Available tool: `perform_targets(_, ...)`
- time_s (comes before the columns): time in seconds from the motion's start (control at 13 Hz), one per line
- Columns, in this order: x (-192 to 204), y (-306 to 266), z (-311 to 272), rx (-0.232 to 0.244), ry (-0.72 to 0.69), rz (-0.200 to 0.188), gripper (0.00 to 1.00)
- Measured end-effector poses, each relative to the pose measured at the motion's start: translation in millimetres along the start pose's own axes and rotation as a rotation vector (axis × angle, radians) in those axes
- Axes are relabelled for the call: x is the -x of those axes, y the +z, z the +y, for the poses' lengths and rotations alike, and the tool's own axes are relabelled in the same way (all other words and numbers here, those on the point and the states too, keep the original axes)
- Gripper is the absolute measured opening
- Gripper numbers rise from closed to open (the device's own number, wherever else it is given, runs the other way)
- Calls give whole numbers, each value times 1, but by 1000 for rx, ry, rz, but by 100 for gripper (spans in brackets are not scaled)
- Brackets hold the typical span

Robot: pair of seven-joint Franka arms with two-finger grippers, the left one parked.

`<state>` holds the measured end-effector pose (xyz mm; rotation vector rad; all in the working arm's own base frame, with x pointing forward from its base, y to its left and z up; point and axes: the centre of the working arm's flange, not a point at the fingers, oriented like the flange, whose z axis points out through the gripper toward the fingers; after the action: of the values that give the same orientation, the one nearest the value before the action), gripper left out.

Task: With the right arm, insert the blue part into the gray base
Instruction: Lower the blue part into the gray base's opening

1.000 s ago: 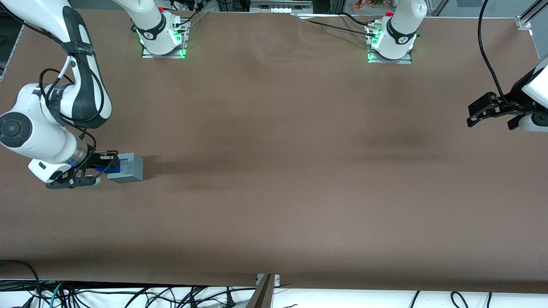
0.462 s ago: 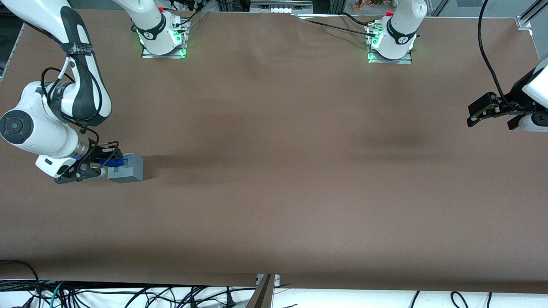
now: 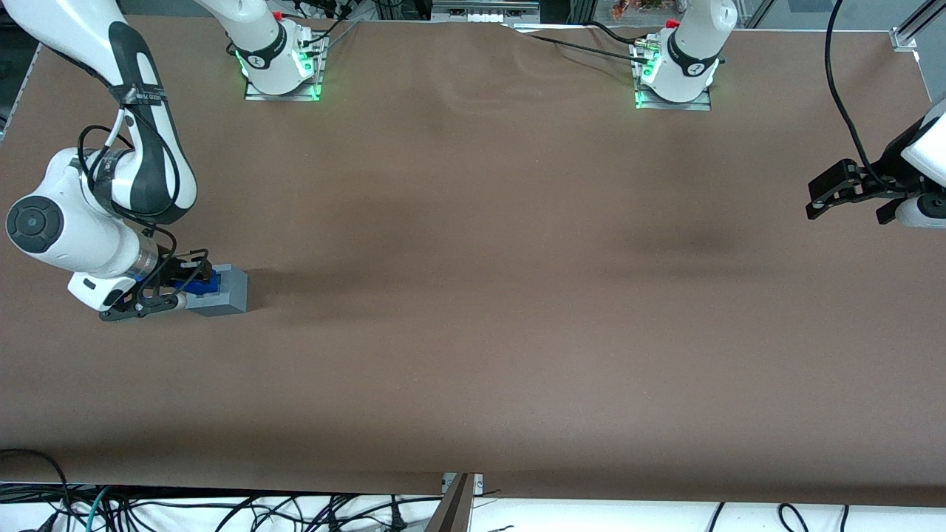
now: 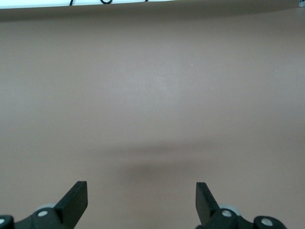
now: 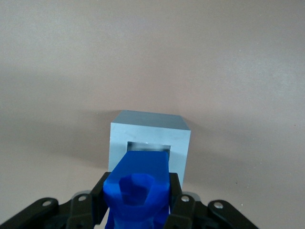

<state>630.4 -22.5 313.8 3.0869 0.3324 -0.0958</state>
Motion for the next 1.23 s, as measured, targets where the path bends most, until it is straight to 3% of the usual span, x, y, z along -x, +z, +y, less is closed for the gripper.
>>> perform_targets(0.31, 2, 6, 7, -31, 33, 0, 51)
perform_targets(1.23, 1, 11, 7, -30, 7, 4, 51)
